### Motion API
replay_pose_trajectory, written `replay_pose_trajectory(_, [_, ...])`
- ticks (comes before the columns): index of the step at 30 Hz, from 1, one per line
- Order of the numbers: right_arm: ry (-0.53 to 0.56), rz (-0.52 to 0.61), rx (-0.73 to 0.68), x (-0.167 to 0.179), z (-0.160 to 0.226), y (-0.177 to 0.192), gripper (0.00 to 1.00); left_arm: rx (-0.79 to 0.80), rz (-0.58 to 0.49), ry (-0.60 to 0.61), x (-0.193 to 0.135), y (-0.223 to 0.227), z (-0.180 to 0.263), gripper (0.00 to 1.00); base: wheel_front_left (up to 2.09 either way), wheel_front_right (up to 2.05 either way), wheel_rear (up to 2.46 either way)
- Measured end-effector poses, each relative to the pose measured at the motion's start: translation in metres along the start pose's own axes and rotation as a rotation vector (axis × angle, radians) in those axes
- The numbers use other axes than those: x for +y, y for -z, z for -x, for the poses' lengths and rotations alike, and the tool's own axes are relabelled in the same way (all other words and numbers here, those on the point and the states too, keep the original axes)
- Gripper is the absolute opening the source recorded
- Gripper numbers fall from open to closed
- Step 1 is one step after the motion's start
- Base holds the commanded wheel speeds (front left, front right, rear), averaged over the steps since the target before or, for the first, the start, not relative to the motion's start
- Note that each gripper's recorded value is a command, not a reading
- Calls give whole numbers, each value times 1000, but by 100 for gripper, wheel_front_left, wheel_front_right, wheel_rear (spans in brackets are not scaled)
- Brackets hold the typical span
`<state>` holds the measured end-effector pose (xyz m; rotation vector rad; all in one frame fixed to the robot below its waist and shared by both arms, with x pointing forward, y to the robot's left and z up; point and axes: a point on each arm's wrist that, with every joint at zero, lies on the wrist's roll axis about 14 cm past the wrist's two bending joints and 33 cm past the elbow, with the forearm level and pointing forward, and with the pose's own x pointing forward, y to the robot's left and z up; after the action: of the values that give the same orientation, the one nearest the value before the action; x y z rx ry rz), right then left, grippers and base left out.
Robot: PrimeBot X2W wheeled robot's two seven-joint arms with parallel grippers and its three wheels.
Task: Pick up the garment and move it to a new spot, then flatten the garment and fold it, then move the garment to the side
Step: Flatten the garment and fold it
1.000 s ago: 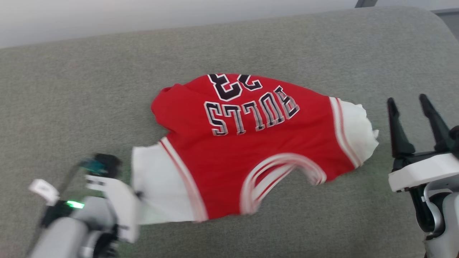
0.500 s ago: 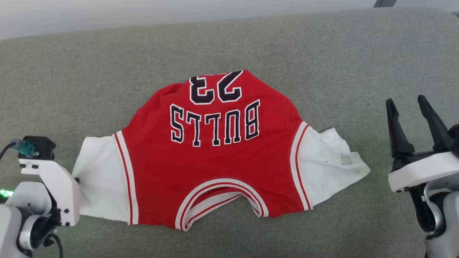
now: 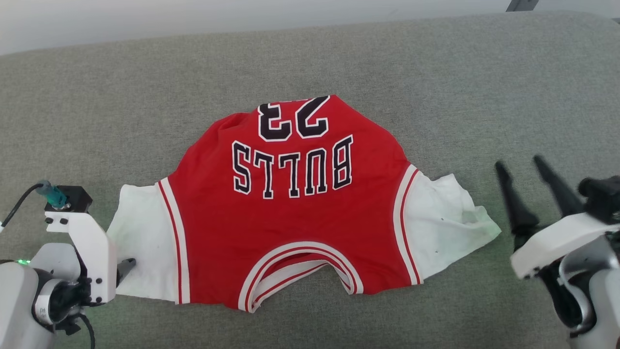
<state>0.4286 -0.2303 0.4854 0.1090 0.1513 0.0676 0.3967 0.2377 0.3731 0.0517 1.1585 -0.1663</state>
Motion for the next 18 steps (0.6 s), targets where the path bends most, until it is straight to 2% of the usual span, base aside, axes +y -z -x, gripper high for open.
replay_pose_trajectory(2, [-13, -14, 74, 2, 3, 15, 100, 16, 14, 3, 0, 1, -3, 100, 0, 0, 0])
replay_pose_trajectory(3, [-20, -20, 120, 4, 5, 24, 100, 37, 21, 4, 1, 4, -4, 81, 0, 0, 0])
replay_pose_trajectory(4, [-23, -34, 156, 4, 8, 31, 100, 51, 14, 14, -1, 5, -5, 0, 0, 0, 0])
replay_pose_trajectory(12, [-76, -75, 477, 16, 19, 82, 100, 81, 38, 44, -6, 7, -11, 0, 0, 0, 0])
replay_pose_trajectory(18, [-126, -4, 641, 25, 10, 102, 100, 68, 46, 57, -9, 4, -14, 0, 0, 0, 0])
